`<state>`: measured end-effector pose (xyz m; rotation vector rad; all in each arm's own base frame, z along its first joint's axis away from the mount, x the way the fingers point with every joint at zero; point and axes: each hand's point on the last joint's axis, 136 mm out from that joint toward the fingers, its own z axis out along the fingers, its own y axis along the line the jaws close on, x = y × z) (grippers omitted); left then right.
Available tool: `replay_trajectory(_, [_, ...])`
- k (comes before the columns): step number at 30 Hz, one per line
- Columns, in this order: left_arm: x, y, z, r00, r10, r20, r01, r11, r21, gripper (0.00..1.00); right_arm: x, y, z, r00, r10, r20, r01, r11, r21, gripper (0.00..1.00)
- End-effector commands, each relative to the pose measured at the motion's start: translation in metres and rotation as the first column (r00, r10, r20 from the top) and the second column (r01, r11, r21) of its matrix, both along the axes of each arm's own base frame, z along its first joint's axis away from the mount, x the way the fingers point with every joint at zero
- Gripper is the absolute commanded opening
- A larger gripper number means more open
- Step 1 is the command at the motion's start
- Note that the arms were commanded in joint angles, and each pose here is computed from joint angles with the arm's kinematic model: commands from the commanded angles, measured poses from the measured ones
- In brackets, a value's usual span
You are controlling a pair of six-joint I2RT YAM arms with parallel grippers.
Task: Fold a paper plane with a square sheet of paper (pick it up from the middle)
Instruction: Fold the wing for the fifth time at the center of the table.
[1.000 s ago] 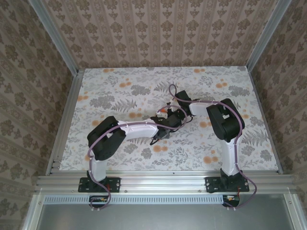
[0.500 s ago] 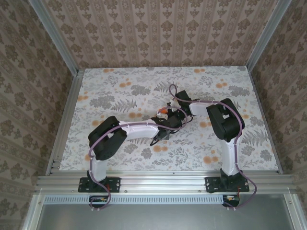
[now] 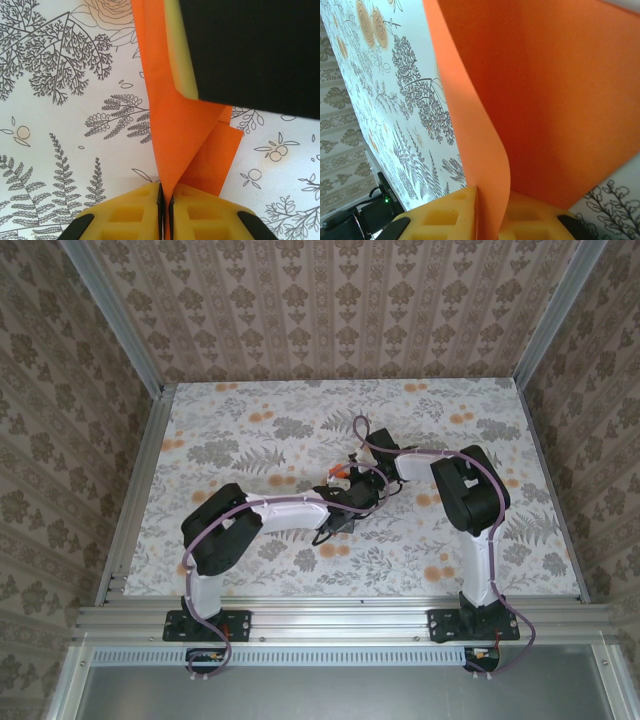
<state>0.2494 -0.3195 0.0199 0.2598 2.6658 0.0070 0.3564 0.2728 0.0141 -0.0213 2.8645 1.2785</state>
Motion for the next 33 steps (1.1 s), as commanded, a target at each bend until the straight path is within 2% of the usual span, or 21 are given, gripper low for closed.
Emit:
replay_trajectory(1, [-0.018,-0.015,0.008,0.998,-0.036,-0.052,0.032,0.996,-0.078,0.14,-0.019,-0.043,-0.067,0.986,-0.108,-0.129,0.073,0.964,-0.254,0.15])
replay_trajectory(8, [-0.024,-0.015,0.007,0.993,0.008,-0.116,-0.028,0.984,-0.174,0.2,-0.019,-0.044,-0.068,0.986,-0.109,-0.129,0.073,0.964,-0.257,0.15])
replay_trajectory(12, [-0.023,-0.014,0.007,0.991,0.027,-0.133,-0.056,0.974,-0.22,0.18,-0.019,-0.044,-0.068,0.985,-0.11,-0.13,0.073,0.964,-0.257,0.15])
replay_trajectory(24, [-0.022,-0.007,0.004,0.99,0.047,-0.131,-0.071,0.98,-0.185,0.05,-0.02,-0.043,-0.067,0.985,-0.108,-0.131,0.073,0.966,-0.25,0.15])
replay_trajectory(29, [-0.021,-0.001,0.0,0.994,0.0,-0.108,-0.012,0.994,-0.111,0.01,-0.016,-0.037,-0.055,0.986,-0.111,-0.12,0.084,0.973,-0.215,0.17])
replay_trajectory(33, [-0.019,0.005,-0.004,0.992,-0.094,-0.08,0.09,0.995,-0.044,0.0,-0.007,-0.032,-0.034,0.987,-0.129,-0.091,0.111,0.977,-0.182,0.2])
